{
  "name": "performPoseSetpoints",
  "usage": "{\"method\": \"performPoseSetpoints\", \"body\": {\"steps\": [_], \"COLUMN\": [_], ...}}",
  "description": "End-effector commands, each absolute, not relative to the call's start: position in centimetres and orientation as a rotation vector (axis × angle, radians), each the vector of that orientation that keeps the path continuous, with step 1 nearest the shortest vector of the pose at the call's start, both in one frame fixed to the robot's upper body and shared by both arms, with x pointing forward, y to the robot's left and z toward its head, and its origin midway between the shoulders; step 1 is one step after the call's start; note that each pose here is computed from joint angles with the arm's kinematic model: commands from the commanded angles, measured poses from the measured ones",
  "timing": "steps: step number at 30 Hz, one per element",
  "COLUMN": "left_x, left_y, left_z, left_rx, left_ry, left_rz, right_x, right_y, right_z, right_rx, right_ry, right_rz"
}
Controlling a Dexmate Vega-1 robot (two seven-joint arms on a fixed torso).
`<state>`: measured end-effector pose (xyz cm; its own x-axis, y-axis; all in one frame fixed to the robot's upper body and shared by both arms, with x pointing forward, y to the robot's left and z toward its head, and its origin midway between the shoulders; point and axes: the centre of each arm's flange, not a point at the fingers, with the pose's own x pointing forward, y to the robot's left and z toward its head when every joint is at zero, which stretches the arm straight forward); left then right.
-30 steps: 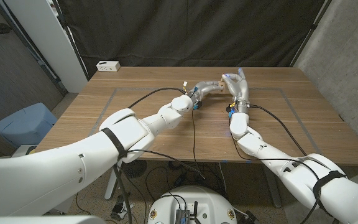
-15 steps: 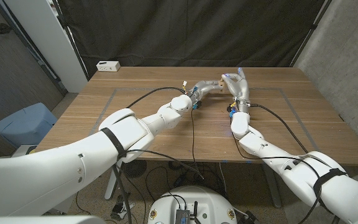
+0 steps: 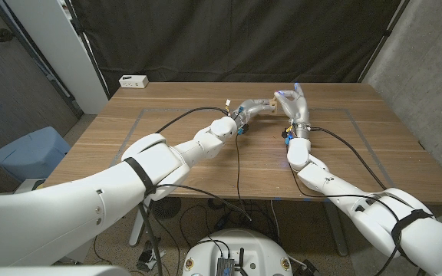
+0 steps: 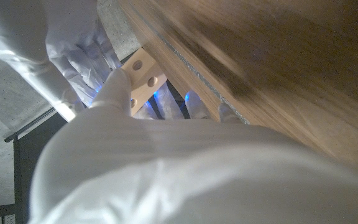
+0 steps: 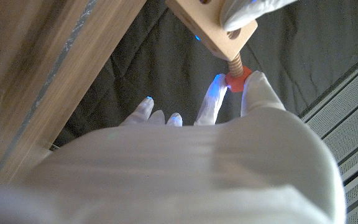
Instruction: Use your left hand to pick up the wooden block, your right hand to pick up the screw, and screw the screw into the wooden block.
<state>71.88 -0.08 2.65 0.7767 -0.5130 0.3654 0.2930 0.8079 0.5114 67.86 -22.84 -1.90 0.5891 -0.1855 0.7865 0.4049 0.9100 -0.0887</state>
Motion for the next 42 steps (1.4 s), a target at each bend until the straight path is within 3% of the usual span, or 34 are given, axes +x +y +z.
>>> {"method": "performPoseSetpoints", "body": {"steps": [1,42], "left_x": [71.89,72.24], "left_y": [-0.19,0.03], "left_z": [2.61,2.44], "left_rx": [0.453,0.450], "left_ry": [-0.513,-0.482], "left_rz": [-0.452,-0.441], "right_x": [67.77,68.30], "right_y": [-22.94,-22.77], "right_z": [-1.83,-1.98], "right_rx": [-0.301,-0.323], "right_ry": [-0.878,-0.862], "right_rz": [-0.341,-0.329]}}
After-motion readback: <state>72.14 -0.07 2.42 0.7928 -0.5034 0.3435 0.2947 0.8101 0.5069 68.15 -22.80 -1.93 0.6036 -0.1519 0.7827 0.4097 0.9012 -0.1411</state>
